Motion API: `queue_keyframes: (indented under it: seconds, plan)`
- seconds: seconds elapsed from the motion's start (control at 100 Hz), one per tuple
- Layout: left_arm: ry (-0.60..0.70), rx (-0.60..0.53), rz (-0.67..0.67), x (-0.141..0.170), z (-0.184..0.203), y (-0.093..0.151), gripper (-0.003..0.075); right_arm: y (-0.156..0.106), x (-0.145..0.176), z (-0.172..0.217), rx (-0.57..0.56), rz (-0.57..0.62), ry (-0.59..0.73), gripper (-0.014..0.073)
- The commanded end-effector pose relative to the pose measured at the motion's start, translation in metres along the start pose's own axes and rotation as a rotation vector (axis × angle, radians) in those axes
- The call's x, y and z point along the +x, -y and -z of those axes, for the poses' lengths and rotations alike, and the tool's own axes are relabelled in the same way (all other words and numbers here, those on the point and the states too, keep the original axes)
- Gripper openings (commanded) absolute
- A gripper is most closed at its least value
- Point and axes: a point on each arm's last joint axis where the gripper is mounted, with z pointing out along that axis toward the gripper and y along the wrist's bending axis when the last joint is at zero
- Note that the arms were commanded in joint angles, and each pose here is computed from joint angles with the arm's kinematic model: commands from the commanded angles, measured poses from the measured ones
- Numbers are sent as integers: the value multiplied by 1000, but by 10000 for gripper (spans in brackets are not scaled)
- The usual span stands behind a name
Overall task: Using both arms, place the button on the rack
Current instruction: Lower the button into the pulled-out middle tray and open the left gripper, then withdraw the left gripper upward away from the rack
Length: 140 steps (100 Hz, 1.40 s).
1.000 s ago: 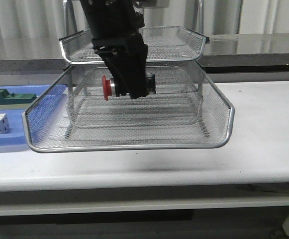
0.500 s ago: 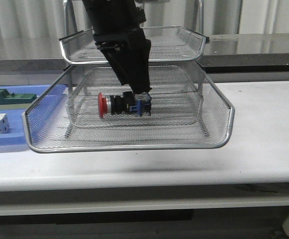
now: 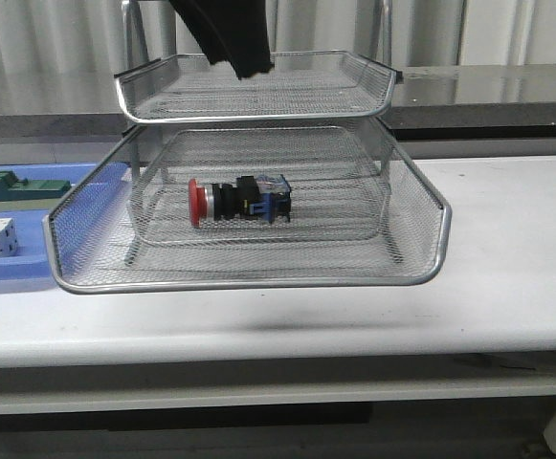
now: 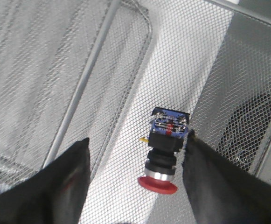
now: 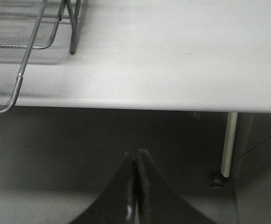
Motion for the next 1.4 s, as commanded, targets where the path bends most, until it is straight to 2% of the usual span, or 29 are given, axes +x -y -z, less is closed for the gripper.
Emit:
queue_keyframes:
  seconds: [0.0,0.16,0.5,0.69,1.0,1.39]
  plan:
    - [87,-72,58,3,56,1,420,1,-12,6,6,6,83,-69]
    - [154,-133,221,20,96,-9,420,1,-12,6,6,6,83,-69]
    - [164,-230,364,84,143,-16,420,1,-12,6,6,6,83,-69]
    - [286,-363,466,126,165,-11,420,1,-12,6,6,6,83,-69]
    - [535,-573,552,189,178,28,420,1,-12,6,6,6,83,-69]
    - [799,-733,543,255,145,89,420,1,-12,6,6,6,83,-69]
